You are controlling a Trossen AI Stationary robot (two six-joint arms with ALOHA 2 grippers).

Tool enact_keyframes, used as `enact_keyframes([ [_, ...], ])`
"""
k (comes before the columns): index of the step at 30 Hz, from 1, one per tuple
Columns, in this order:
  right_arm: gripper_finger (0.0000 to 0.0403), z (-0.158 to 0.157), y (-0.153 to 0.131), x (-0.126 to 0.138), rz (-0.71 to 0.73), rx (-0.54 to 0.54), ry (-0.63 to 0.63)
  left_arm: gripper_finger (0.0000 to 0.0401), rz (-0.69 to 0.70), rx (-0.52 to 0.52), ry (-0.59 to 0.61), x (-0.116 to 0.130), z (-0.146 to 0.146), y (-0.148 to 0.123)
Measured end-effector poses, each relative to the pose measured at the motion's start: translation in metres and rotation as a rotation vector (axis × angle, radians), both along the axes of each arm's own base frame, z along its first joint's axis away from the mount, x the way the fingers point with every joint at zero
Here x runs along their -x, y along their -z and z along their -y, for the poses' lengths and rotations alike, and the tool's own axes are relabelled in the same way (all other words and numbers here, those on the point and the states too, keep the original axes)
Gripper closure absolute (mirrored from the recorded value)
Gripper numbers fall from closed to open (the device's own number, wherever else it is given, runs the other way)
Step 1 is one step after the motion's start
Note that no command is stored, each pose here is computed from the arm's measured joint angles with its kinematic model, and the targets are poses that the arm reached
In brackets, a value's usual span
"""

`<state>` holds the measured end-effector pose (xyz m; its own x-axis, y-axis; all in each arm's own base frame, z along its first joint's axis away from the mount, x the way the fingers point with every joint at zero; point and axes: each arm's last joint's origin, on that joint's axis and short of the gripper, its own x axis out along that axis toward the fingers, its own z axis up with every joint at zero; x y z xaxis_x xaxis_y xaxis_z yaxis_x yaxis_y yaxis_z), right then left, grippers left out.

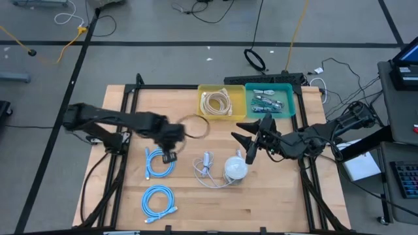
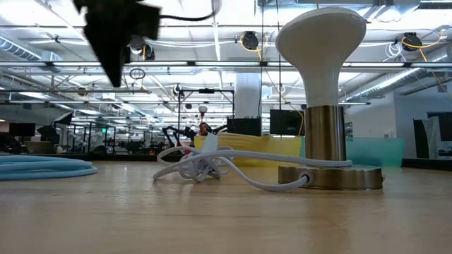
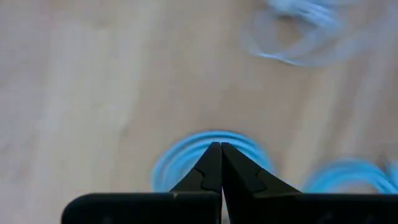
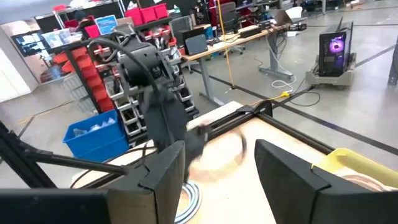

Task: Pick & Place USB Port
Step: Put the top blue HDMI cable into the yellow bin

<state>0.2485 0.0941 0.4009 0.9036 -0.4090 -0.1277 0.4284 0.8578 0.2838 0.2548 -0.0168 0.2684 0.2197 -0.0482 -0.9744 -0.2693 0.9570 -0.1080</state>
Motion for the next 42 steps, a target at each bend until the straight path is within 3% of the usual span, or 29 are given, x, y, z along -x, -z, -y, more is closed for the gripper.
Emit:
enact_keyframes([
  [4, 0.0213, 0.001, 0.0, 0.0, -0.006, 0.011, 0.003, 0.0399, 0.078, -0.1, -0.175, 0.051, -0.006, 0.019],
  [10, 0.0213, 0.009, 0.0, -0.003, -0.008, 0.014, 0.033, 0.038, 0.069, 0.021, -0.21, 0.094, -0.006, 0.045],
  [14, 0.0213, 0.013, 0.001, -0.006, -0.009, 0.014, 0.052, 0.032, 0.06, 0.032, -0.152, 0.097, -0.003, 0.051],
  [21, 0.0213, 0.018, 0.005, -0.014, -0.002, -0.02, 0.058, 0.0192, -0.038, -0.115, -0.08, 0.084, -0.005, 0.068],
  [28, 0.0213, 0.018, 0.008, -0.021, 0.007, -0.058, 0.03, 0.0143, -0.151, -0.115, -0.002, 0.061, -0.006, 0.098],
  [34, 0.0213, 0.017, 0.007, -0.021, 0.021, -0.063, 0.024, 0.0143, -0.224, -0.09, 0.021, 0.054, -0.005, 0.128],
  [37, 0.0213, 0.017, 0.008, -0.022, 0.016, -0.058, 0.021, 0.0167, -0.257, -0.083, -0.012, 0.056, -0.006, 0.141],
  [39, 0.0213, 0.017, 0.008, -0.022, 0.016, -0.059, 0.021, 0.0215, -0.26, -0.066, -0.046, 0.055, -0.007, 0.144],
  [42, 0.0213, 0.017, 0.007, -0.022, 0.019, -0.059, 0.021, 0.0339, -0.261, -0.039, -0.108, 0.053, -0.012, 0.142],
])
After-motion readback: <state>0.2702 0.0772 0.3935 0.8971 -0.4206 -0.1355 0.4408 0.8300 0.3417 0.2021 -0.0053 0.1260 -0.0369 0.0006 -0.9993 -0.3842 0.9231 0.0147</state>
